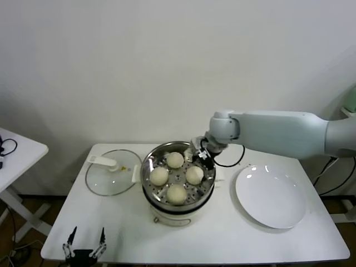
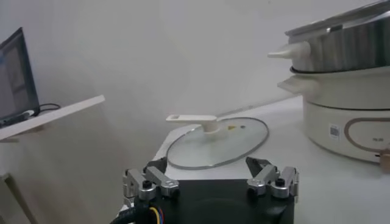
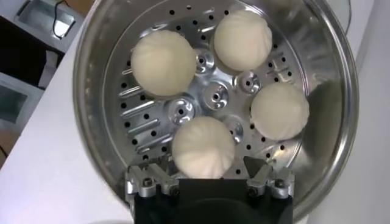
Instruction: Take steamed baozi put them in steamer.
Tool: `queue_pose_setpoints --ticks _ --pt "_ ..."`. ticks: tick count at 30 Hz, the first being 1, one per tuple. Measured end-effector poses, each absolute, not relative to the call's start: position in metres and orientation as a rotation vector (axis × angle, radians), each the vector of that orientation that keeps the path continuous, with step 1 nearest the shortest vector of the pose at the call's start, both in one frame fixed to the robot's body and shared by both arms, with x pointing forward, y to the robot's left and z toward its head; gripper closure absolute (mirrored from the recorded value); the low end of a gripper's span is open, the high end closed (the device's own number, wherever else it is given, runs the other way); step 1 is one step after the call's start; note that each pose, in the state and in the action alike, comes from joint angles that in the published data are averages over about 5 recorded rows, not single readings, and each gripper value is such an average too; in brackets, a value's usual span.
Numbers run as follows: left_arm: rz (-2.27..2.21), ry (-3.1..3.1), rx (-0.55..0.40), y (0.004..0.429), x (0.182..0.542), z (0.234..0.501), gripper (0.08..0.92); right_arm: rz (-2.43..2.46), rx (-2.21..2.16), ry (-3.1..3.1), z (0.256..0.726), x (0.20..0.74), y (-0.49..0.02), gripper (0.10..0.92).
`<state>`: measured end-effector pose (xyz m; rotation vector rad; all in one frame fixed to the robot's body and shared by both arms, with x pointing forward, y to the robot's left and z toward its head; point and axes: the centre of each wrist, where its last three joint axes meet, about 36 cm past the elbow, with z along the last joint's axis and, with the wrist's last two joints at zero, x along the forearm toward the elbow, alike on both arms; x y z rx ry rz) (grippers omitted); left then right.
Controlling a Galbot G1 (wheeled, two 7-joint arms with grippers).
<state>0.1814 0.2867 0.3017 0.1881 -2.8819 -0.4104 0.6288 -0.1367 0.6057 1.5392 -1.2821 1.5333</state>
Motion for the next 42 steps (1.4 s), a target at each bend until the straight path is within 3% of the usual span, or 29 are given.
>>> queue_pose_setpoints --ticks 15,30,42 --pt "-0.419 -2.891 0.161 0.284 0.185 0.306 0.177 1.329 1.424 -1.814 0.636 0.594 -0.221 0.2" --pt "-0.404 -2.896 0.134 0.276 0.19 0.299 0.177 1.019 1.141 -2.386 0.578 0.496 -0.323 0.2" --pt "-0.398 -2.903 0.118 0.272 0.19 0.298 0.177 0.825 0.993 -2.716 0.532 0.438 -0.33 0.2"
